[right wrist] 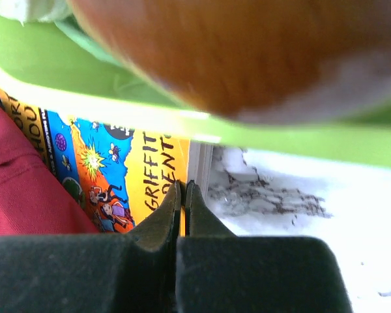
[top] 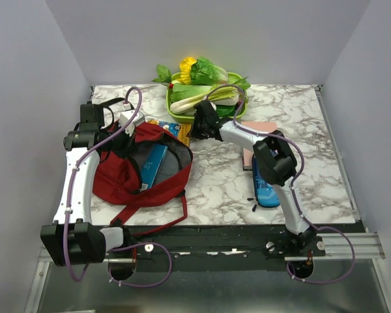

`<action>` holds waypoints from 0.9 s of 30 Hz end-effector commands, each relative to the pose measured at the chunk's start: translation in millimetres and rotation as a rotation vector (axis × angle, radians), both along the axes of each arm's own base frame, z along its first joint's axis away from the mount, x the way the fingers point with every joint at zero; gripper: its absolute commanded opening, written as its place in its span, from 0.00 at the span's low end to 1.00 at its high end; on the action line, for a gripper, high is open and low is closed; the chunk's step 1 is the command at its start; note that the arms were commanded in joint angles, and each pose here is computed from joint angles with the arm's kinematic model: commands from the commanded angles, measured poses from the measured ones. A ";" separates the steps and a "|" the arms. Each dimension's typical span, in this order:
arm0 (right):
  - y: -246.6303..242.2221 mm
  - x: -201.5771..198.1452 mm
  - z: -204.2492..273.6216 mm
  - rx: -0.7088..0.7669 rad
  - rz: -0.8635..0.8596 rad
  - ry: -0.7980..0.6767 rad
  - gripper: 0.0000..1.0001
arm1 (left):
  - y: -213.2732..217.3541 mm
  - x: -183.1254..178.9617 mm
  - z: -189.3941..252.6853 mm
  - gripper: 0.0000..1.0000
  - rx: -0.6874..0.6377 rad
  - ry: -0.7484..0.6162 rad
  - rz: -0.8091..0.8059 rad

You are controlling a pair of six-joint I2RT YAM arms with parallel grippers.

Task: Pack the student bag
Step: Move the book to the center of the board.

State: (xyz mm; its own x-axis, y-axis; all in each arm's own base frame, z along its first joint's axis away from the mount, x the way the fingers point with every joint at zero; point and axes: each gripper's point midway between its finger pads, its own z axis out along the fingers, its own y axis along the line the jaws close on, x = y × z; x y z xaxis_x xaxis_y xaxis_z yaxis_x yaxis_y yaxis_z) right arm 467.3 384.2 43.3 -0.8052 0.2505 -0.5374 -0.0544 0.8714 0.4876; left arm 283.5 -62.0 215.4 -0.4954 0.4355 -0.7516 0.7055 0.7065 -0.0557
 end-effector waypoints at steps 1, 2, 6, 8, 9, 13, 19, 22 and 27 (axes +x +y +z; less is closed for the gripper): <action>-29.6 -27.4 -2.3 -0.086 -0.036 0.022 0.01 | -3.5 3.9 16.1 0.00 -0.035 -0.035 -0.010; -35.7 -32.4 0.7 -0.093 -0.037 0.021 0.01 | -4.7 4.6 16.5 0.00 -0.043 -0.032 -0.009; -80.6 -62.2 -1.6 -0.134 -0.076 0.036 0.01 | -6.6 7.2 15.5 0.00 -0.058 -0.029 -0.010; -103.3 -85.8 -3.1 -0.145 -0.087 0.047 0.01 | -6.4 8.7 12.7 0.00 -0.059 -0.026 -0.006; -110.0 -91.8 -0.8 -0.145 -0.093 0.044 0.01 | -6.7 9.7 12.1 0.00 -0.064 -0.023 -0.002; -133.0 -132.1 -3.5 -0.130 -0.100 0.083 0.01 | -7.6 14.3 12.9 0.00 -0.079 -0.030 0.010; -128.5 -204.0 -5.7 -0.036 0.047 0.196 0.01 | -8.0 20.4 16.3 0.00 -0.082 -0.047 0.011; -107.3 -237.4 3.3 0.031 0.202 0.242 0.16 | -8.5 23.0 18.9 0.00 -0.090 -0.057 0.016; -96.1 -245.9 38.9 0.049 0.369 0.175 0.62 | -8.5 20.6 18.1 0.00 -0.088 -0.060 0.017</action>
State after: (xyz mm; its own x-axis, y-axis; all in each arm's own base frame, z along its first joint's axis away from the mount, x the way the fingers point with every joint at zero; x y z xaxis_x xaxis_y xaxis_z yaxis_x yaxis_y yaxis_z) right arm 238.2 275.4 47.8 -0.9298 0.0870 -0.3575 -0.1155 0.8535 0.5081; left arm 300.3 -67.2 221.8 -0.4983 0.3718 -0.7832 0.6832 0.7245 -0.0908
